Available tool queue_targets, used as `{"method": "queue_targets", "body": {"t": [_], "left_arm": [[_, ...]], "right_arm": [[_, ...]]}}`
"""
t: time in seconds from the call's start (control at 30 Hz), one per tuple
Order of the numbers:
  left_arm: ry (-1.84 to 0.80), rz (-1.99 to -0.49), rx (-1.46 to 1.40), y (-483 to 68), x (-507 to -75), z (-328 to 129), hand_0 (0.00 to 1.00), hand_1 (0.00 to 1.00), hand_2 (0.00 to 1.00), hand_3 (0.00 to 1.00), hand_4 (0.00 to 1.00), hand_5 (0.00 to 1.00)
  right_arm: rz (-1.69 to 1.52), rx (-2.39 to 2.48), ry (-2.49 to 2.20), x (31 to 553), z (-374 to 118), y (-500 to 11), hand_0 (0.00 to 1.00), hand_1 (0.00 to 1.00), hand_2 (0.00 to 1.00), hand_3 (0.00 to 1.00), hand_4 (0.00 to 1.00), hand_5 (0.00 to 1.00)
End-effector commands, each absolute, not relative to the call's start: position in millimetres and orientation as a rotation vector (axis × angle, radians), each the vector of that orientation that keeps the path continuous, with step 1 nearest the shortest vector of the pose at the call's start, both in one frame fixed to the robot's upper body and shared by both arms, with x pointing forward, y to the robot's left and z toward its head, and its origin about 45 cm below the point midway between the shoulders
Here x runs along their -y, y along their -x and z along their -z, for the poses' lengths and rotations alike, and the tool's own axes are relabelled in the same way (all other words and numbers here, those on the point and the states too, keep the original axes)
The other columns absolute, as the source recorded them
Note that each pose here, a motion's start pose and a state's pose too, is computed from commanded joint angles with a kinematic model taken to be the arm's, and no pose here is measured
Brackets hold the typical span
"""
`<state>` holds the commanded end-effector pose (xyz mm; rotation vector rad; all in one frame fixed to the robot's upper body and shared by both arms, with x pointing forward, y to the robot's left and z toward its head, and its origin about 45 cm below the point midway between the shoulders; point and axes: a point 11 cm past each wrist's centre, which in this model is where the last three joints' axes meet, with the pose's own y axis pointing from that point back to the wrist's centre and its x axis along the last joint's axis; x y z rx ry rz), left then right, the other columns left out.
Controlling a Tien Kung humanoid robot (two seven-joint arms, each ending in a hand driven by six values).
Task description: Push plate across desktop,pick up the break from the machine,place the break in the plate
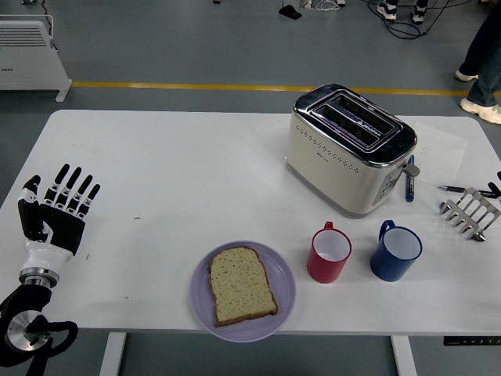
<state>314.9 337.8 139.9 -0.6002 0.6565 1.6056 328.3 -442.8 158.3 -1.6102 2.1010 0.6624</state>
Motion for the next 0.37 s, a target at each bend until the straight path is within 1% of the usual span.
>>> {"method": "queue_targets", "body": {"t": [0.03, 0.37], "left_arm": [[0.6, -1.605, -0.657, -314.8, -337.6, -139.9, 0.784, 0.786, 0.82, 0.75, 0.558, 0.998], [0.589, -1.603, -0.665, -312.6, -337.2, -136.6, 0.784, 0.783, 0.82, 0.749, 0.559, 0.998]], "right_arm": [[-0.661, -2.102, 1.61, 443.5, -158.5, -328.1, 0.813, 0.781, 0.794, 0.777, 0.505, 0.634], [-0.659, -2.108, 1.617, 445.8, -158.6, -327.9, 0.812, 0.781, 0.793, 0.777, 0.503, 0.633]]}}
